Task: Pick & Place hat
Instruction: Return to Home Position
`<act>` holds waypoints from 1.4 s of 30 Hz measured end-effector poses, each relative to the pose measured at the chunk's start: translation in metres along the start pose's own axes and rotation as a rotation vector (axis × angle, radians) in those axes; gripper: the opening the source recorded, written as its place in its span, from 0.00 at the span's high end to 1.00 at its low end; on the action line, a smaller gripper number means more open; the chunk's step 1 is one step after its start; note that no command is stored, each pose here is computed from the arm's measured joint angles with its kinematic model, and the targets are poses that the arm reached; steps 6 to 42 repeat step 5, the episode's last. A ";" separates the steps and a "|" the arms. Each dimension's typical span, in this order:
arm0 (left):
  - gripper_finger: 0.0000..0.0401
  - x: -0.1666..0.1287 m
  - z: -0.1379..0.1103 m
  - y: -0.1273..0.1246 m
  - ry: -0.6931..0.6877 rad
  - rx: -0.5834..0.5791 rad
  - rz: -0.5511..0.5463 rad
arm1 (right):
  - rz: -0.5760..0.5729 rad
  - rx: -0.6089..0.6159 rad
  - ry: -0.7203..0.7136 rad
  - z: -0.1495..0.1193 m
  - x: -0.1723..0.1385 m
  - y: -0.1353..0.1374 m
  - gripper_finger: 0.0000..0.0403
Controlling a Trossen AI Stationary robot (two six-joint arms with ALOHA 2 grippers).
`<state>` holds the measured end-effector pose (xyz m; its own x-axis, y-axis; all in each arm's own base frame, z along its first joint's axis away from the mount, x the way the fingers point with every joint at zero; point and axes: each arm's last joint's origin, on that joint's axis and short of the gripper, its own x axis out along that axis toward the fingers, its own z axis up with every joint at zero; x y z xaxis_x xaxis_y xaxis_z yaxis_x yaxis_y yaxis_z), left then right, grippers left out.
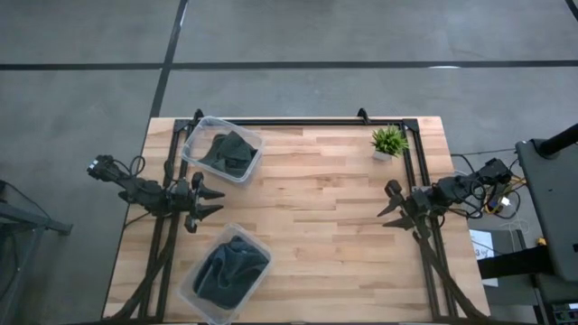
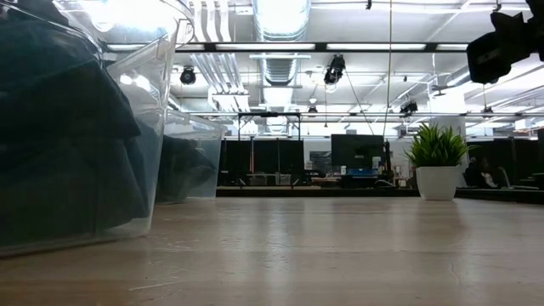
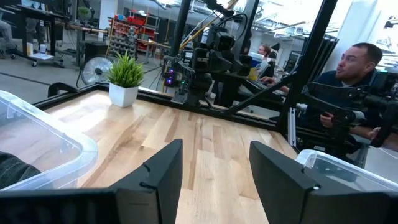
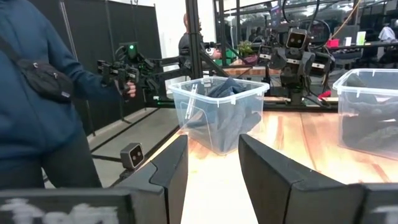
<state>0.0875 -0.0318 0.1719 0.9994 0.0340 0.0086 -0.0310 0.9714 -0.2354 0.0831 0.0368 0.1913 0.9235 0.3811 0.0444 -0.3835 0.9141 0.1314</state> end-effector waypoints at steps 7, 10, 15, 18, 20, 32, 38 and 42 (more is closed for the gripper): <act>0.55 0.000 0.000 0.000 0.000 -0.003 0.000 | 0.000 0.000 0.000 0.000 0.000 0.000 0.67; 0.55 0.000 0.000 0.000 0.000 -0.003 0.000 | 0.000 0.000 0.000 0.000 0.000 0.000 0.67; 0.55 0.000 0.000 0.000 0.000 -0.003 0.000 | 0.000 0.000 0.000 0.000 0.000 0.000 0.67; 0.55 0.000 0.000 0.000 0.000 -0.003 0.000 | 0.000 0.000 0.000 0.000 0.000 0.000 0.67; 0.55 0.000 0.000 0.000 0.000 -0.003 0.000 | 0.000 0.000 0.000 0.000 0.000 0.000 0.67; 0.55 0.000 0.000 0.000 0.000 -0.003 0.000 | 0.000 0.000 0.000 0.000 0.000 0.000 0.67; 0.55 0.000 0.000 0.000 0.000 -0.003 0.000 | 0.000 0.000 0.000 0.000 0.000 0.000 0.67; 0.55 0.000 0.000 0.000 0.000 -0.003 0.000 | 0.000 0.000 0.000 0.000 0.000 0.000 0.67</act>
